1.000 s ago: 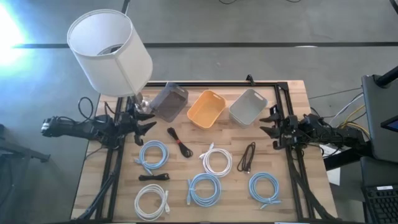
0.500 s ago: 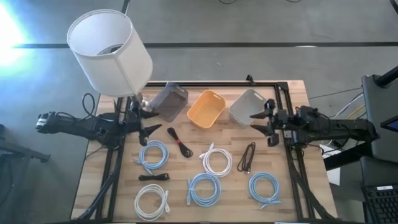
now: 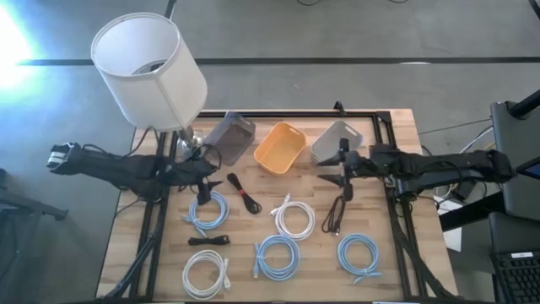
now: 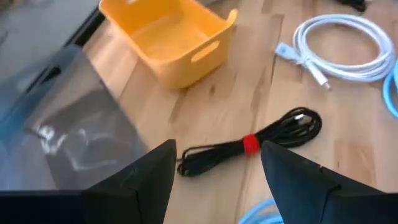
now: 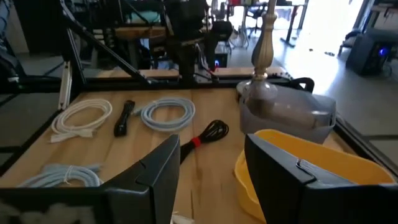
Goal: Pick & Place USB Port
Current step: Put the left blue HDMI cable into the black bin
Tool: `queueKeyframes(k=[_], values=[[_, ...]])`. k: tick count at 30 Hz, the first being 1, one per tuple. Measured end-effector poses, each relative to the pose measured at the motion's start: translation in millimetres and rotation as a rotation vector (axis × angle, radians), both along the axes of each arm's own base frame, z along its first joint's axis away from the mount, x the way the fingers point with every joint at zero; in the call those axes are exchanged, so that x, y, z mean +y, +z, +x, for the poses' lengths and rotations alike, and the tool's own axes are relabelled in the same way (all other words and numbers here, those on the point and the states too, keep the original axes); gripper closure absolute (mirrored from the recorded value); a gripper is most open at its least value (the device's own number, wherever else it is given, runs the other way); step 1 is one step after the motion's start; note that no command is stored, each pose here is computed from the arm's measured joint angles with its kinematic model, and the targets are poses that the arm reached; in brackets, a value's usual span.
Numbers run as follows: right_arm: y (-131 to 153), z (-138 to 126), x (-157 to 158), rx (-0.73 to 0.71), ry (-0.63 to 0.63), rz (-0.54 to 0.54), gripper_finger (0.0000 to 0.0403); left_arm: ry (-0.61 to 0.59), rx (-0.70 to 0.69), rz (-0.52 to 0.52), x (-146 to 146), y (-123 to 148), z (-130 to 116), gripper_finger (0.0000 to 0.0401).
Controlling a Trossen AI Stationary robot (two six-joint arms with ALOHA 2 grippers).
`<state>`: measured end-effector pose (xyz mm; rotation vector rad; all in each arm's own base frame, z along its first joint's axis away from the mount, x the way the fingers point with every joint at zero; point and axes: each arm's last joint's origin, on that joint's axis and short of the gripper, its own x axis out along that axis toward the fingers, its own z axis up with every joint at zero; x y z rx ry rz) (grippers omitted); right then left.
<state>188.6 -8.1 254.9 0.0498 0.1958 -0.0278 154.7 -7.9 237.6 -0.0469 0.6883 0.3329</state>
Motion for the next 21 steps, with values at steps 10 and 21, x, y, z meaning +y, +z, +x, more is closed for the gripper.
queueKeyframes(k=[10, 21], values=[[-2, 21, -1, 0.065, 0.0, 0.005, 0.0225, 0.046, 0.25, -0.142, -3, -32, 3, 0.0161], [-15, 32, -1, 0.133, 0.0, 0.008, 0.0225, 0.084, 0.417, -0.192, -5, -66, 5, 0.0161]])
